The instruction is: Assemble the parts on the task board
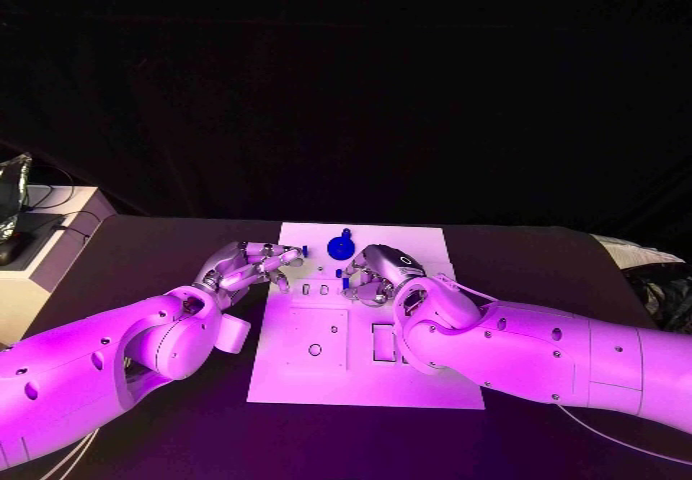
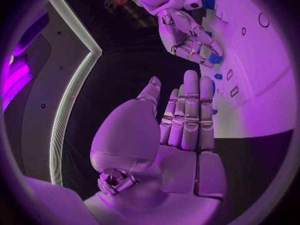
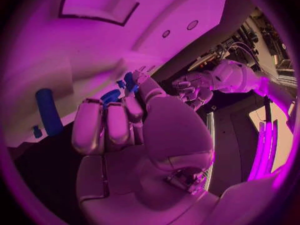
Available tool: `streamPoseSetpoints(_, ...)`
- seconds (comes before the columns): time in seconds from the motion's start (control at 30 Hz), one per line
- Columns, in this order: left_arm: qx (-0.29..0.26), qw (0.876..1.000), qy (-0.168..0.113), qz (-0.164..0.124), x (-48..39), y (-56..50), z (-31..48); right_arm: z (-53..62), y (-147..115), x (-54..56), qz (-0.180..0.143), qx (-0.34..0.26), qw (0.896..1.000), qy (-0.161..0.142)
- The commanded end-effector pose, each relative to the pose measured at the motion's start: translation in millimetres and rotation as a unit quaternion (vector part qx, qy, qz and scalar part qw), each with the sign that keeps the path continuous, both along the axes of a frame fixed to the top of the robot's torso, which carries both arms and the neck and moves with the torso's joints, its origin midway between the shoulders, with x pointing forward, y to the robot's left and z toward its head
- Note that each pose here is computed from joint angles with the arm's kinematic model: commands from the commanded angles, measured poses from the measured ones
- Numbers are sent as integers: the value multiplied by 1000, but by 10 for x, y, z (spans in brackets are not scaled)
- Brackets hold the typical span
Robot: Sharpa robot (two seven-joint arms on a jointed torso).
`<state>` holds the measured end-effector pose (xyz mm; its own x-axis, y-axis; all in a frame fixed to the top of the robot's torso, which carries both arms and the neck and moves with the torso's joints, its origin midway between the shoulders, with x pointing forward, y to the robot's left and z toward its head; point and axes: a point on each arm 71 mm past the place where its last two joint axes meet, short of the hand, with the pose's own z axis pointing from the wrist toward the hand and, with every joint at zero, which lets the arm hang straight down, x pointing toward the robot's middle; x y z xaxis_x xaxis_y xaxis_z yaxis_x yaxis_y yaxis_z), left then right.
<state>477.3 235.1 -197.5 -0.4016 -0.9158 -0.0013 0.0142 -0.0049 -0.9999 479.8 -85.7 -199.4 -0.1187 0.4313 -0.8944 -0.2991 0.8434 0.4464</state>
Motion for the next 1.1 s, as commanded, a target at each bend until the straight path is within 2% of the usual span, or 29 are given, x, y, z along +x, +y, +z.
streamPoseSetpoints(0.03, -4, 1000, -1, -11, -8, -24, 8, -15, 0, 11, 2, -9, 1000, 2)
streamPoseSetpoints(0.47, -4, 1000, 0, -11, -9, -26, 8, -65, 28, 67, -4, -15, 1000, 22)
streamPoseSetpoints(1.1, -3, 1000, 1, -10, -10, -18, 7, -76, 33, 72, -5, -18, 1000, 22)
